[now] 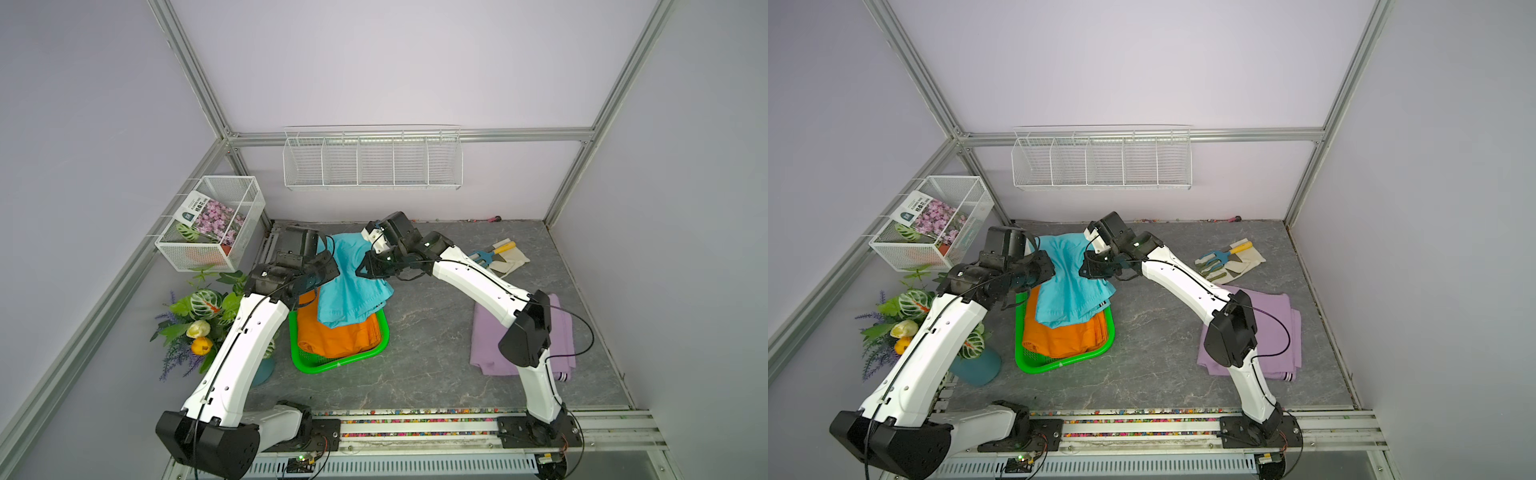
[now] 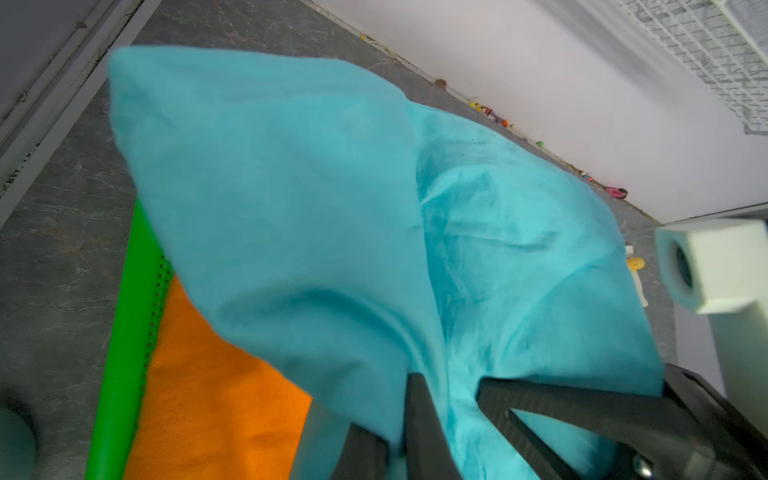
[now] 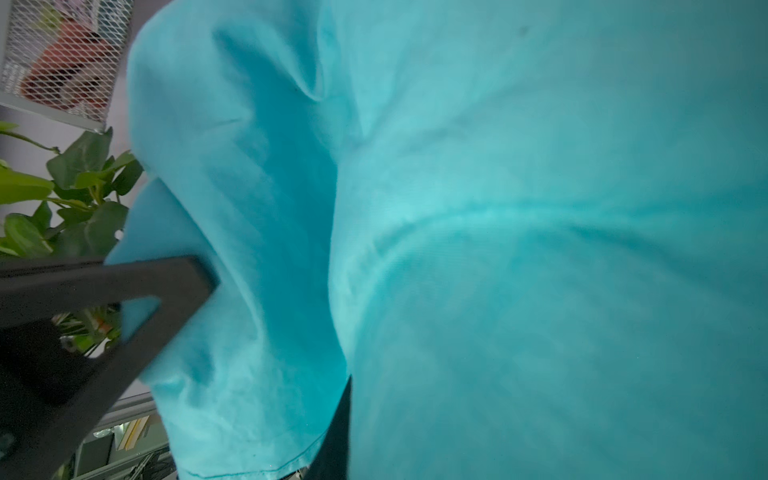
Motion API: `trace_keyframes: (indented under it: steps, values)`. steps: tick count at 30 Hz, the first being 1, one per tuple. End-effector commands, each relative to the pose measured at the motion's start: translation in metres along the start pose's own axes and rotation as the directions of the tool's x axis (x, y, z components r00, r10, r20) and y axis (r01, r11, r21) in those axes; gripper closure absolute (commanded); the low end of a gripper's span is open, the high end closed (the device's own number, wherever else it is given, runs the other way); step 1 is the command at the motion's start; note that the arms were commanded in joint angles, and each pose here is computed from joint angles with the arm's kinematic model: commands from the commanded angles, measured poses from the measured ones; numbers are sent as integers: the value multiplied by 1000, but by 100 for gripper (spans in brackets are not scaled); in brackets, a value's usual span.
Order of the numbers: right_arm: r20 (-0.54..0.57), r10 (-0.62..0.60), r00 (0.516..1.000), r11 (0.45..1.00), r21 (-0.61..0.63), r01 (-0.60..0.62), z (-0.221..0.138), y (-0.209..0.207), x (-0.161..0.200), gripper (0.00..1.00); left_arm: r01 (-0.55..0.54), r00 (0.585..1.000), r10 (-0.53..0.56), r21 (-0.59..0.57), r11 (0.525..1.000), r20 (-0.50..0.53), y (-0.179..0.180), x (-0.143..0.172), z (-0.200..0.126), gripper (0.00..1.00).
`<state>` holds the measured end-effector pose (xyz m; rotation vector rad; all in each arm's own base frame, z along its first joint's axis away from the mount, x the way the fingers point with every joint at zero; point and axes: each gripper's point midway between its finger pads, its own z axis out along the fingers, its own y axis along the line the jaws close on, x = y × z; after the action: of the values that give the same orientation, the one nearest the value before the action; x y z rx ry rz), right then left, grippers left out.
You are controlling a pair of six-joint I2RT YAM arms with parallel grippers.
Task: Put the folded long pants in the basket
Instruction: Place the long pant in the basket.
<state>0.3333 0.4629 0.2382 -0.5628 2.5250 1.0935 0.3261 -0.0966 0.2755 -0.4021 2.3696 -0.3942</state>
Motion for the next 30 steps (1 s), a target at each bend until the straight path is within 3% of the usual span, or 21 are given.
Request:
trace_keyframes:
  steps: [1, 5, 9, 14, 17, 29, 30]
  values:
    - [-21, -22, 1000, 998, -65, 21, 13, 20, 6, 100, -6, 999, 6, -8, 1000, 47, 5, -5, 5, 100]
    - [-63, -31, 998, 997, -67, 26, 35, 20, 17, 100, 11, 998, -8, -46, 999, 66, 19, -1, 7, 100]
    - [-96, -22, 995, 1000, 7, 23, 53, 9, 30, 100, 23, 999, -21, -47, 999, 39, 28, 3, 21, 100]
    - [-28, 86, 996, 989, 125, -82, 71, -26, 36, 100, 2, 1000, -3, -94, 996, -11, 39, 14, 54, 100]
    - [7, 150, 989, 976, 160, -149, 82, -45, 42, 100, 9, 999, -18, -187, 982, -48, 56, 23, 74, 100]
    - [18, 159, 987, 949, 273, -158, 81, -74, 56, 100, -48, 985, -10, -331, 942, -172, 97, 58, 110, 100]
    - [21, 167, 986, 947, 277, -166, 81, -77, 58, 100, -57, 983, -6, -332, 942, -184, 97, 59, 111, 93]
